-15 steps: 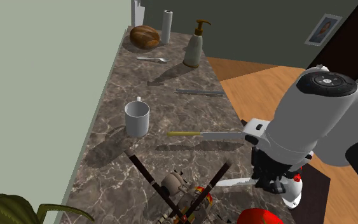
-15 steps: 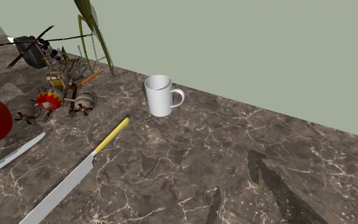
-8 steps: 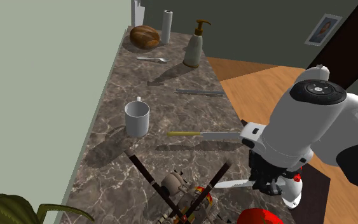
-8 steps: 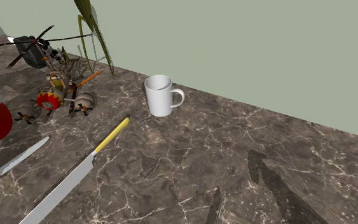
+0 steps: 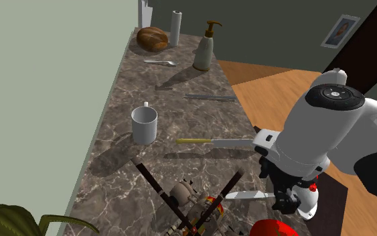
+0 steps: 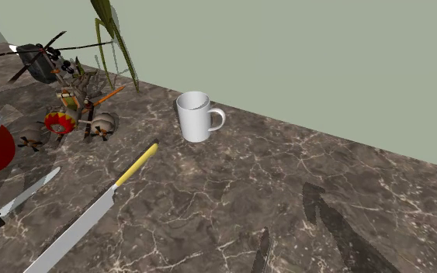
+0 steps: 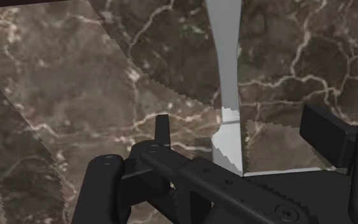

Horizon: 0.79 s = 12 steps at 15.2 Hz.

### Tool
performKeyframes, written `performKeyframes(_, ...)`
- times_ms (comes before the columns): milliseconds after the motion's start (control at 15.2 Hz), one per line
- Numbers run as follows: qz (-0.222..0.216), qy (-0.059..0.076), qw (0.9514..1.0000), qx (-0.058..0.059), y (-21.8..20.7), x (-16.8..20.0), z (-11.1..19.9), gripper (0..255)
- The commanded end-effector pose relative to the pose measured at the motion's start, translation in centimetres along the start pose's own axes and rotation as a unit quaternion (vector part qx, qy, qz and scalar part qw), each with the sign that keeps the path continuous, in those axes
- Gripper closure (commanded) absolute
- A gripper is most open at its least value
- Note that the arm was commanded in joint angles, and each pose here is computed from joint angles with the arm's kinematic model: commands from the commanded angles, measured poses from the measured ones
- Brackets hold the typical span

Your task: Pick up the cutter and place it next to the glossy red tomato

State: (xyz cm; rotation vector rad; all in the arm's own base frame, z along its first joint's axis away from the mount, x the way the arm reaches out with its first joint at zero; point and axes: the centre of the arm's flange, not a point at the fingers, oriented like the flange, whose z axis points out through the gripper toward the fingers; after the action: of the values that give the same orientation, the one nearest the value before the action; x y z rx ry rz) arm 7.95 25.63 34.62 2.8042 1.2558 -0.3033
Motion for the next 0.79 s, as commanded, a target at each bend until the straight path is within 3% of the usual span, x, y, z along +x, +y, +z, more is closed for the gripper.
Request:
performKeyframes(0,0.0,0.0,1.0,0.0,0.0,0.0,0.0,0)
performKeyframes(264,0.0,0.0,1.0,0.0,0.0,0.0,-5.0,0)
performKeyframes(726,0.0,0.0,1.0,0.0,0.0,0.0,-5.0,0)
